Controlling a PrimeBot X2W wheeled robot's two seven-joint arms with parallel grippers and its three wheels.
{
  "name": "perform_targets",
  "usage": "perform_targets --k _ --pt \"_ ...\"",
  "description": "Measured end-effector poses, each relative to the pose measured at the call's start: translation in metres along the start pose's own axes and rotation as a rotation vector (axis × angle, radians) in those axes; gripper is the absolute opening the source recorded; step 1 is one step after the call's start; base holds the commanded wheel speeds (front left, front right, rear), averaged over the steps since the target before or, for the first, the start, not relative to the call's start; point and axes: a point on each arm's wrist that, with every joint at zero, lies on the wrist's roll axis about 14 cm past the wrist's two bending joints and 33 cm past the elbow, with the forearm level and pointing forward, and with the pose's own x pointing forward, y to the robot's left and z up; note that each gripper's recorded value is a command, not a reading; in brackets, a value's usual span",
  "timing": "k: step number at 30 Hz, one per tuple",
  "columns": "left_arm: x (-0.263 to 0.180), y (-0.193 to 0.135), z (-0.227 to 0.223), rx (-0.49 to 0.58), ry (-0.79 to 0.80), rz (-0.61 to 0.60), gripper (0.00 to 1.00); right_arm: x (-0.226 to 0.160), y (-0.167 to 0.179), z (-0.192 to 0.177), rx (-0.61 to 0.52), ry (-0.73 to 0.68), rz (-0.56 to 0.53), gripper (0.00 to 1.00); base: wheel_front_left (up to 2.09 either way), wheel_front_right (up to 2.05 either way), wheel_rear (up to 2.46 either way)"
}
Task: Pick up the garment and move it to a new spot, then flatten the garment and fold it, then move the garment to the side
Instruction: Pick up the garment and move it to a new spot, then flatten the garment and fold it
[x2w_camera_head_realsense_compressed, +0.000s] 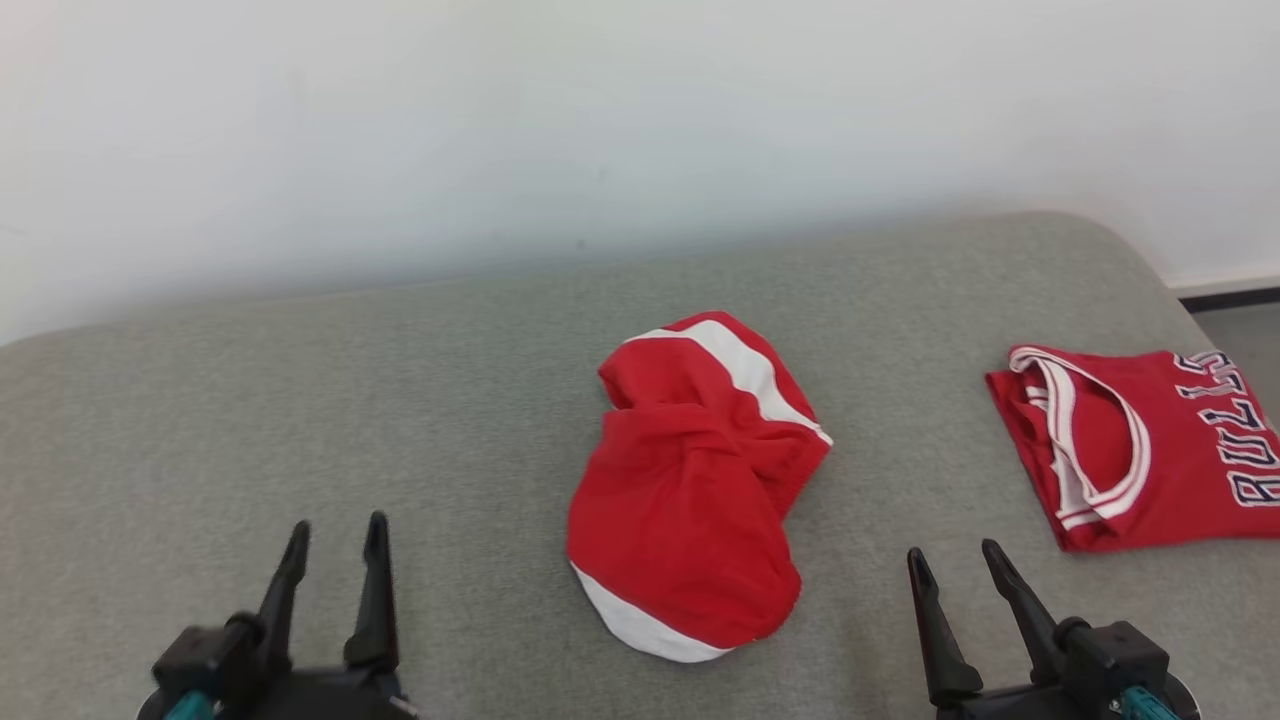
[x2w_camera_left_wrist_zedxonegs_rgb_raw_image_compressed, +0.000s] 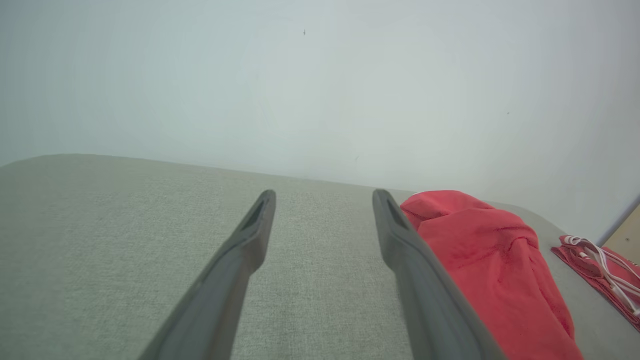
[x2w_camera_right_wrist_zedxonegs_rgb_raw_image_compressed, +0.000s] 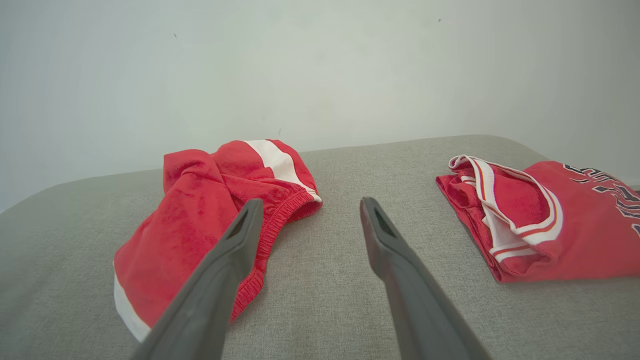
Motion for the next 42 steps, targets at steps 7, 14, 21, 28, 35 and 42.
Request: perform_targets --k 7,14,21,28,35,42 --pt "-0.040 0.025 0.005 0.087 -0.012 0.084 1.00 0.003 0.007 -0.005 0.000 0.014 0.026 1.00 0.00 0.00 0.00" --pt "-0.071 0.036 0.005 0.133 -0.010 0.138 1.00 0.003 0.013 -0.015 0.004 0.044 0.044 1.00 0.00 0.00 0.00" --pt "-0.079 0.038 0.002 0.133 -0.003 0.152 1.00 0.001 0.010 -0.020 0.007 0.053 0.033 1.00 0.00 0.00 0.00" --pt "-0.078 0.036 -0.003 0.126 0.007 0.140 1.00 0.001 0.009 -0.021 0.011 0.055 0.031 1.00 0.00 0.00 0.00" --pt "-0.078 0.037 -0.006 0.126 0.018 0.141 1.00 0.001 0.010 -0.022 0.019 0.054 0.031 1.00 0.00 0.00 0.00" --pt "-0.077 0.038 -0.008 0.121 0.022 0.143 1.00 0.020 0.021 -0.014 0.007 0.061 0.071 1.00 0.00 0.00 0.00"
